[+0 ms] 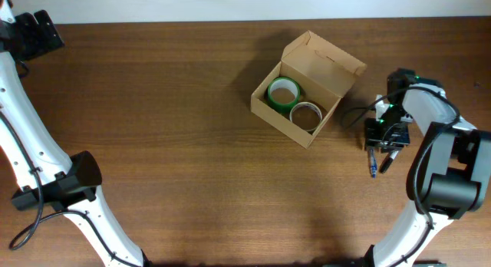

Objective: Pack container
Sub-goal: 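Lower the right gripper and grasp the blue pen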

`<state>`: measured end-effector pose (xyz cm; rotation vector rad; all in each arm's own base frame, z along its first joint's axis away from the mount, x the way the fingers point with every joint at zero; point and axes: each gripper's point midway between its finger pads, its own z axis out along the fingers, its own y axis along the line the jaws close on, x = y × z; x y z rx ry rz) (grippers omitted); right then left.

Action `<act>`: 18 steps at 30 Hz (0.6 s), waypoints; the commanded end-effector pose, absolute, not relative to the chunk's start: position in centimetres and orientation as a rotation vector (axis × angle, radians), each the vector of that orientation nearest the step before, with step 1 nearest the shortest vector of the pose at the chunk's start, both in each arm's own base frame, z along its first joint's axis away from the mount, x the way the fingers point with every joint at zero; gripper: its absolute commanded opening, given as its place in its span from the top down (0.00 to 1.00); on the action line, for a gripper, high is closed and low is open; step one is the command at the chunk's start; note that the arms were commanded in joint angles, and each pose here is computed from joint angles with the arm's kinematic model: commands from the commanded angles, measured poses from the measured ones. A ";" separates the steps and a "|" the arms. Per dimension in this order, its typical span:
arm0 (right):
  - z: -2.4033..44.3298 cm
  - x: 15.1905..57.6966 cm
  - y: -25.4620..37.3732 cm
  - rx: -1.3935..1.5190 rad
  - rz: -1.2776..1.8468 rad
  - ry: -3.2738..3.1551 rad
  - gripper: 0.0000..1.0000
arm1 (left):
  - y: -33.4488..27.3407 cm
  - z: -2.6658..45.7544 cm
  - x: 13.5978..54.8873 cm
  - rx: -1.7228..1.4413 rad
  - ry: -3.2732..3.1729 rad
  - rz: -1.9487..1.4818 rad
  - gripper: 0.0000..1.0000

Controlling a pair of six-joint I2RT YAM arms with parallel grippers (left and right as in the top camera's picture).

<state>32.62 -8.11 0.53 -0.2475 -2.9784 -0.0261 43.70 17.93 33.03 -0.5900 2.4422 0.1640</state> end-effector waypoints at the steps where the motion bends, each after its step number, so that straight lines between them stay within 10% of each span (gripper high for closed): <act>1: -0.2 31.9 -8.8 -0.295 -0.026 -2.950 0.57 | 17.8 34.3 43.0 -0.576 2.419 0.166 0.00; 18: -1.7 30.6 -8.2 -0.263 -0.034 -2.924 0.64 | 17.8 34.3 43.0 -0.577 2.418 0.166 0.00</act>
